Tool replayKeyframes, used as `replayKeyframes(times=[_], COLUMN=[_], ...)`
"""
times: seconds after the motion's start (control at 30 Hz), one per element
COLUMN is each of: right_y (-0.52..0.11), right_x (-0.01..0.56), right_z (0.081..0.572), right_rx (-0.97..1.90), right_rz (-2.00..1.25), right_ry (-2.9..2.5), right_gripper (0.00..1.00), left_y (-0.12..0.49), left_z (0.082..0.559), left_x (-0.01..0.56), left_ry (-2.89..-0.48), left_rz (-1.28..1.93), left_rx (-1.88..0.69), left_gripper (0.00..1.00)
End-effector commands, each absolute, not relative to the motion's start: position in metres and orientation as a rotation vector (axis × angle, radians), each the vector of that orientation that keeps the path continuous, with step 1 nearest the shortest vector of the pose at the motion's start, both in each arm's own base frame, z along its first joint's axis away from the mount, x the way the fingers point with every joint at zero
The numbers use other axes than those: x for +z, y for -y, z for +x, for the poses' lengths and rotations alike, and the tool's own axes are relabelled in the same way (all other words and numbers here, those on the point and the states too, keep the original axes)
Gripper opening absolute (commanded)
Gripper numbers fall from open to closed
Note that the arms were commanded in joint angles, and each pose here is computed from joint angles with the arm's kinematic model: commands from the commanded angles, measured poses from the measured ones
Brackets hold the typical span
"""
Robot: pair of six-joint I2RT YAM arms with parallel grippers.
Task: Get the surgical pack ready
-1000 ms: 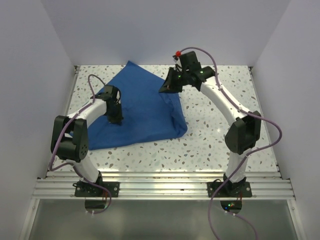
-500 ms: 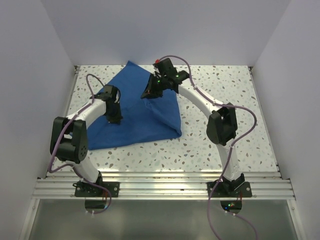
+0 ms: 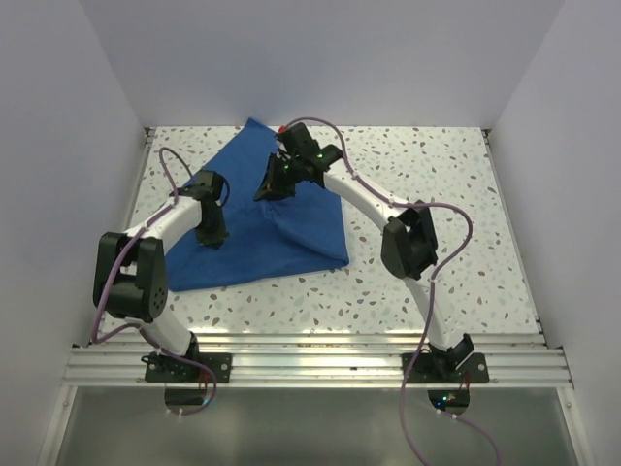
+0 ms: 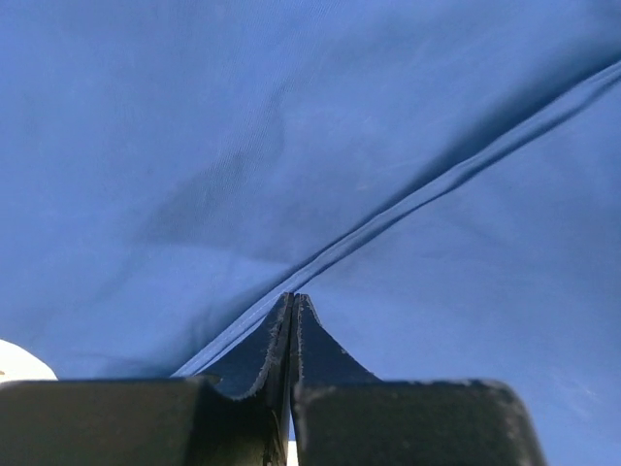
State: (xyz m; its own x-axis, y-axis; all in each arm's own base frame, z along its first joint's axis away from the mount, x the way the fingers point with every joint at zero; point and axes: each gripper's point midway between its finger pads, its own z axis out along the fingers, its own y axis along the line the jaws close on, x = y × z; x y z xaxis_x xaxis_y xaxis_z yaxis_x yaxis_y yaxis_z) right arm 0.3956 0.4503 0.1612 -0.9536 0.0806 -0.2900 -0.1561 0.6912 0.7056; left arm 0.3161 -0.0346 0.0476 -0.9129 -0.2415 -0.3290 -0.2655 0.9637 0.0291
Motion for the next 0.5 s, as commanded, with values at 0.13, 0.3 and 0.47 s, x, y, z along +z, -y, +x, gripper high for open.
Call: replayKeyframes(times=[0.13, 0.3, 0.47], right_y=[-0.504, -0.518, -0.524], right_x=[0.204, 0.191, 0.169], right_z=[0.378, 0.368, 0.369], right_rx=[1.346, 1.380, 1.378], right_rz=[-0.170, -0.168, -0.129], right_ry=[-2.472, -2.506, -2.550], right_gripper=[0.00, 0.00, 0.00], left_y=[0.025, 0.023, 0.021], left_z=[0.304, 0.306, 0.305], left_x=[0.015, 0.013, 0.012], left_ry=[-2.834, -2.811, -2.812], left_rz=[-0.440, -0.464, -0.476], left_rx=[0.155, 0.147, 0.158], left_gripper=[0.00, 0.00, 0.00])
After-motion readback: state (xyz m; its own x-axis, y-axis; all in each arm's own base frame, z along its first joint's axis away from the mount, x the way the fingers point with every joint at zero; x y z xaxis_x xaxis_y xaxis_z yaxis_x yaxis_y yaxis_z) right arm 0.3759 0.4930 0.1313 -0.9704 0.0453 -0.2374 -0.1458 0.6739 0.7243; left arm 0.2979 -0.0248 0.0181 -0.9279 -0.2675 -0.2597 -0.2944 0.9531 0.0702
